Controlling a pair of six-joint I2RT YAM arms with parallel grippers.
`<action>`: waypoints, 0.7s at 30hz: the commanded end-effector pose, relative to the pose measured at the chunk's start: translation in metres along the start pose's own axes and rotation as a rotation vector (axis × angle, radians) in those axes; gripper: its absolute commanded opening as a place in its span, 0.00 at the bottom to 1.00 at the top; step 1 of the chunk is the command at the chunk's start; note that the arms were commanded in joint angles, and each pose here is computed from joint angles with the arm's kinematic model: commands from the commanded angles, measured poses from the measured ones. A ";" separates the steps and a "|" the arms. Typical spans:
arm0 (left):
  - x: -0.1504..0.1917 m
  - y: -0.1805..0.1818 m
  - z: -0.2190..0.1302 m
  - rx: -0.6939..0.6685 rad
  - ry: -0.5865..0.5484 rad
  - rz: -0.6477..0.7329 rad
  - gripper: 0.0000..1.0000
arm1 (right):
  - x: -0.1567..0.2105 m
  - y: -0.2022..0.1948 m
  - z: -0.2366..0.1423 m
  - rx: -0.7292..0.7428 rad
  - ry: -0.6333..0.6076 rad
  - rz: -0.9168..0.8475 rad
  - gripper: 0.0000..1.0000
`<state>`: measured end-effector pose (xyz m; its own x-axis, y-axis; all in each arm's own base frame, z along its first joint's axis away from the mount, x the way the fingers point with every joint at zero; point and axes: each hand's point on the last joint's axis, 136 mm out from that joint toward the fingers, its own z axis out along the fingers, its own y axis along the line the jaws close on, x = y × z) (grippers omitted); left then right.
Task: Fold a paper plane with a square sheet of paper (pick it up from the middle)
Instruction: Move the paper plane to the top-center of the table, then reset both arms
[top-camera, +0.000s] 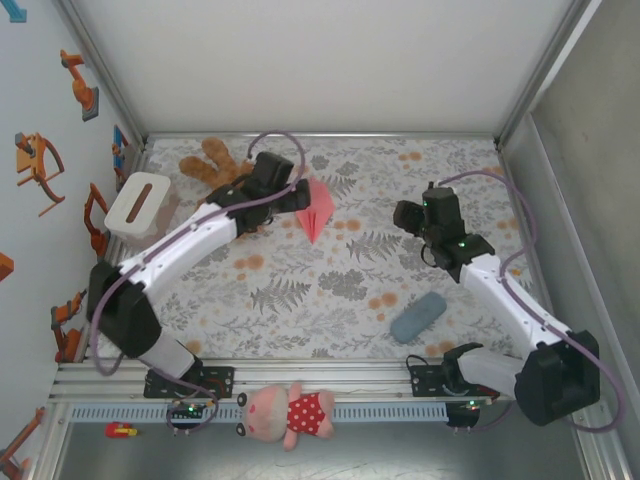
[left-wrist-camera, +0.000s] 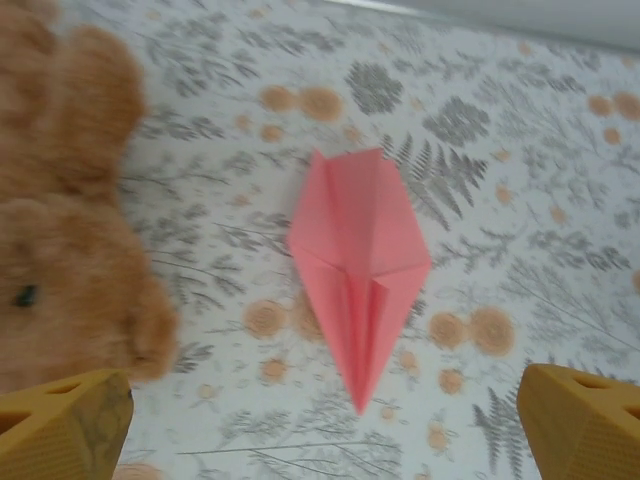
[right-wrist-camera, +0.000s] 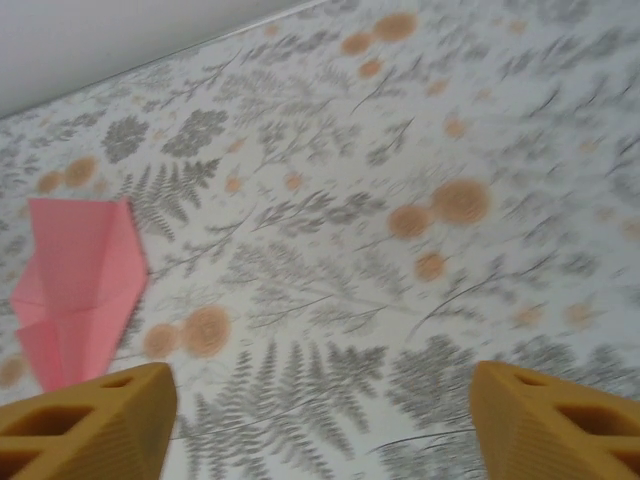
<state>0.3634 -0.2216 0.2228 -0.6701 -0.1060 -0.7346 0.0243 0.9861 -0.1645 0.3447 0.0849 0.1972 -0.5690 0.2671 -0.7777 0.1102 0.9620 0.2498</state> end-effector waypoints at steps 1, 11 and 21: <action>-0.004 0.052 -0.014 -0.160 -0.116 0.004 0.96 | -0.026 -0.036 -0.021 0.190 -0.111 -0.072 0.90; 0.035 0.181 -0.055 -0.437 -0.283 -0.084 0.96 | -0.032 -0.118 -0.052 0.572 -0.269 -0.076 0.93; 0.066 0.246 -0.057 -0.520 -0.414 -0.120 0.96 | -0.001 -0.153 -0.026 0.602 -0.266 -0.156 0.93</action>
<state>0.2759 0.0138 0.1603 -0.3787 -0.1690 -0.9100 -0.4576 0.8888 0.0253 0.3000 -0.0576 0.1707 -0.4376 0.0934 -0.8943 0.5114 0.8440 -0.1620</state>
